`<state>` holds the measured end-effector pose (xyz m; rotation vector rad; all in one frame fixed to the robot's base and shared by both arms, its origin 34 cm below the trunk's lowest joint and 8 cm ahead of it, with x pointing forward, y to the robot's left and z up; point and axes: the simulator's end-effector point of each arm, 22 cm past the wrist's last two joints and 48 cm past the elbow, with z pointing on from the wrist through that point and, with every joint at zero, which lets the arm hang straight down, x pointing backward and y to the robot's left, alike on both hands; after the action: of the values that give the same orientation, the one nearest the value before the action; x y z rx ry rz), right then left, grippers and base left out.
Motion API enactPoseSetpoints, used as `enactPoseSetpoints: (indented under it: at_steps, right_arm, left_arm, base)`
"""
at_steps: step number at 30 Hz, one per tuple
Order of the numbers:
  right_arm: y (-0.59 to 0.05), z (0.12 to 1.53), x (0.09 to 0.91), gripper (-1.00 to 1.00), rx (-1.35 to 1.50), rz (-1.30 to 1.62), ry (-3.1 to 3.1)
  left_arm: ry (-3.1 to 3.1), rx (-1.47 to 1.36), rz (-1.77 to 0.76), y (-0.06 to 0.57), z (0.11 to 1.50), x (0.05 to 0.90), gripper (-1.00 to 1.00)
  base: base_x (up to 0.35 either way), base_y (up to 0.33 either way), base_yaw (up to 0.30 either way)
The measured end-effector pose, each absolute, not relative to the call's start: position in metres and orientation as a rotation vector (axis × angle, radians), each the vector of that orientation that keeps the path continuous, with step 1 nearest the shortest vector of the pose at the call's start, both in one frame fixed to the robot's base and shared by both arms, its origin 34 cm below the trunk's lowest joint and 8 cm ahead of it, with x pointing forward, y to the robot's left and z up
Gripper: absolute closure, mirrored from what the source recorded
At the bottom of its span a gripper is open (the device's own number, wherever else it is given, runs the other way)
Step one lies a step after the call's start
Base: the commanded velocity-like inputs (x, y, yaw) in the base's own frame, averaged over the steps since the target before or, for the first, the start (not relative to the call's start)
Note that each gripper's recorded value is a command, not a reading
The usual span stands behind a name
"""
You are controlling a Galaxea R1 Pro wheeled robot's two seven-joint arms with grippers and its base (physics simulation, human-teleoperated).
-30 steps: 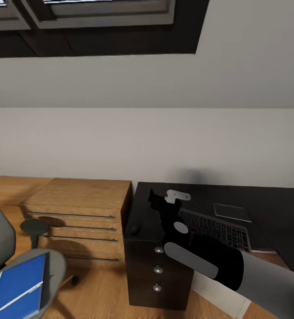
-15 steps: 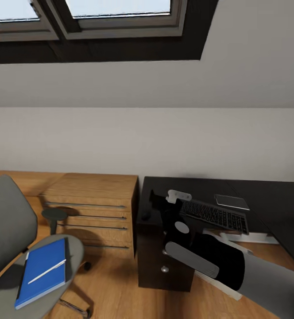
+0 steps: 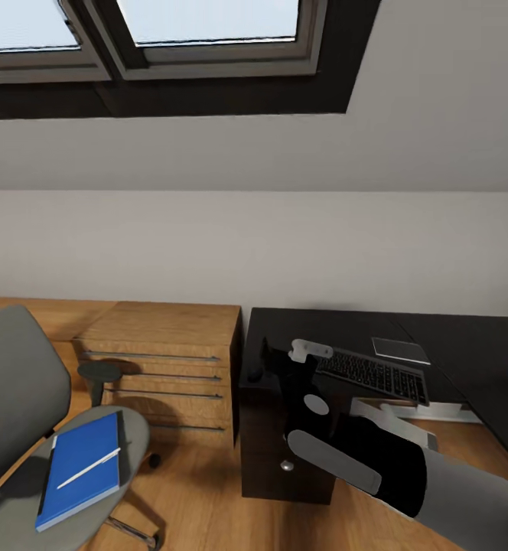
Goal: In the bedroom, organize the workspace by keeping the computer under the desk, ensuring the monitor is on the desk, placing the keyboard on the desk next to the monitor, placing the mouse on the desk next to the keyboard, moving the folder from the swivel chair onto the desk next to the mouse, stacking the notebook on top of the folder with the pen on top of the notebook, and positioning the swivel chair next to the desk.
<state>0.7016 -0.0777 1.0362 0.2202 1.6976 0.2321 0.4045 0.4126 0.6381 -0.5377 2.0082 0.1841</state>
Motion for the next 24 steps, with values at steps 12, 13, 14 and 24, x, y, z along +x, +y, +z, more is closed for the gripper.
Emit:
enactPoseSetpoints:
  at_steps: [12,13,14,24]
  right_arm:
    - [-0.092,1.029,0.687,-1.00,0.181,0.147,1.670]
    - [-0.094,1.029,0.685,-1.00,0.178,0.138,1.666]
    - [-0.094,1.030,0.685,-1.00,0.178,0.136,1.665]
    - [-0.098,1.024,0.682,-1.00,0.156,0.093,1.689]
  left_arm:
    - [2.019,-0.538,0.183,0.412,0.655,0.404,-1.00]
    - [2.019,-0.539,0.183,0.413,0.657,0.404,-1.00]
    - [2.019,-0.538,0.184,0.413,0.658,0.404,-1.00]
    - [2.028,-0.541,0.181,0.412,0.671,0.402,-1.00]
  base:
    - [-0.095,0.000,0.000]
    - [-0.304,0.000,0.000]
    - [-0.276,0.000,0.000]
    - [-0.079,0.000,0.000]
